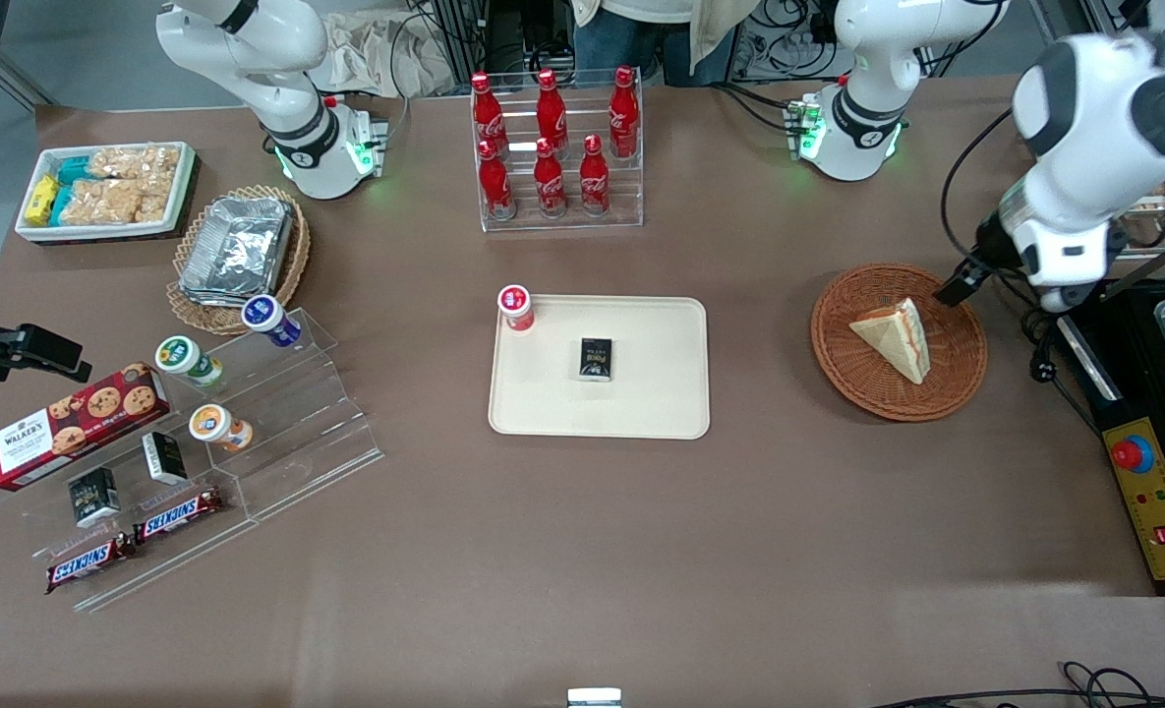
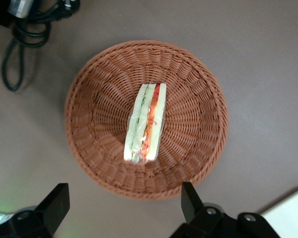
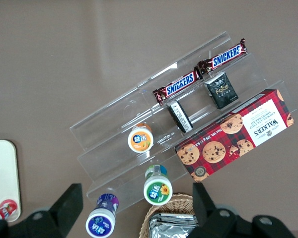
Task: Place sandwich from basket to tray
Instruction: 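Lower the open left gripper onto the wrapped sandwich in the basket, then close the left gripper on the sandwich and lift it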
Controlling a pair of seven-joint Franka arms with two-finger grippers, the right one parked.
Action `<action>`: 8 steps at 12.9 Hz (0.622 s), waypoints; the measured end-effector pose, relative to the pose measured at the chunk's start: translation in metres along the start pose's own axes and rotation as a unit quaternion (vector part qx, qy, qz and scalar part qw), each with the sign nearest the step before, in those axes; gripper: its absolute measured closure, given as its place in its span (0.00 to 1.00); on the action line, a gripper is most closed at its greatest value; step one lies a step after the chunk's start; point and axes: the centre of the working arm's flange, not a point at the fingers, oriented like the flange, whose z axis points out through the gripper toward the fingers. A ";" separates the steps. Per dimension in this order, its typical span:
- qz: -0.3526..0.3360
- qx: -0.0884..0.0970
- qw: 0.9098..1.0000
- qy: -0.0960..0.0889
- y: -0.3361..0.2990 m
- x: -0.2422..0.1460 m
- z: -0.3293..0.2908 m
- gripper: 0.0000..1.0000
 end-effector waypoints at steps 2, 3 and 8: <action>0.002 -0.001 1.000 0.000 -0.004 -0.006 0.042 0.00; 0.003 -0.004 1.000 0.001 -0.004 -0.007 0.057 0.00; 0.008 -0.001 1.000 -0.012 0.002 -0.007 0.113 0.00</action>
